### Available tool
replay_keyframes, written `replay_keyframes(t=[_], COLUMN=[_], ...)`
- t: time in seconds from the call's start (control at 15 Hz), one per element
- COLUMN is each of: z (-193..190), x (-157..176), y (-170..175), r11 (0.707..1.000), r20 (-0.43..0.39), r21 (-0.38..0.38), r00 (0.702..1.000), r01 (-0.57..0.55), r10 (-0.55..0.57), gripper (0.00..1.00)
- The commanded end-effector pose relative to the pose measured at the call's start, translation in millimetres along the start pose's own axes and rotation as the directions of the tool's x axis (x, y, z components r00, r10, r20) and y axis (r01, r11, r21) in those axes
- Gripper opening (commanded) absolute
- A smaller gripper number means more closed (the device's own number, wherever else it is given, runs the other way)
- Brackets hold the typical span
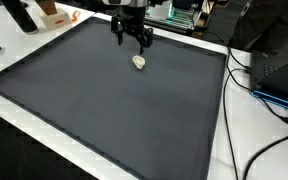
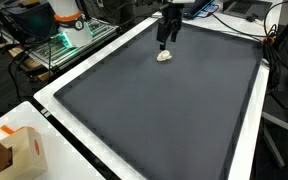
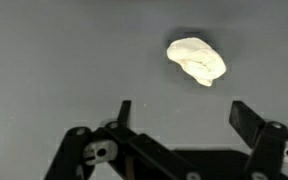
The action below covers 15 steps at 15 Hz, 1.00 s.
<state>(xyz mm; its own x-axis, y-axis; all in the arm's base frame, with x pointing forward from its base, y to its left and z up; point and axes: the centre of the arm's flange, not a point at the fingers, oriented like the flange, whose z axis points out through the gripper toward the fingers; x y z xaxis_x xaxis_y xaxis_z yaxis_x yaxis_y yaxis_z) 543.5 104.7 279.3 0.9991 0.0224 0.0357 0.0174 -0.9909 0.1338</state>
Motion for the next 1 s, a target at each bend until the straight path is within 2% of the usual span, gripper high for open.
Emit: replay_keyframes(t=[0.0,0.2,0.47,0.93], z=[-1,1,11,32], x=[3,0,-3,1], y=[-32,-59,-94,-122], r11=[0.995,0.981,0.943,0.913], r20=[0.036,0.052,0.053,0.04], r21=[-0.085,-0.157,-0.273,-0.39], r00=[0.998,0.993,0.982,0.993], r01=[0.056,0.116,0.189,0.117], r10=[-0.053,-0.109,-0.181,-0.11], gripper=[1.0,1.0,1.0,1.0])
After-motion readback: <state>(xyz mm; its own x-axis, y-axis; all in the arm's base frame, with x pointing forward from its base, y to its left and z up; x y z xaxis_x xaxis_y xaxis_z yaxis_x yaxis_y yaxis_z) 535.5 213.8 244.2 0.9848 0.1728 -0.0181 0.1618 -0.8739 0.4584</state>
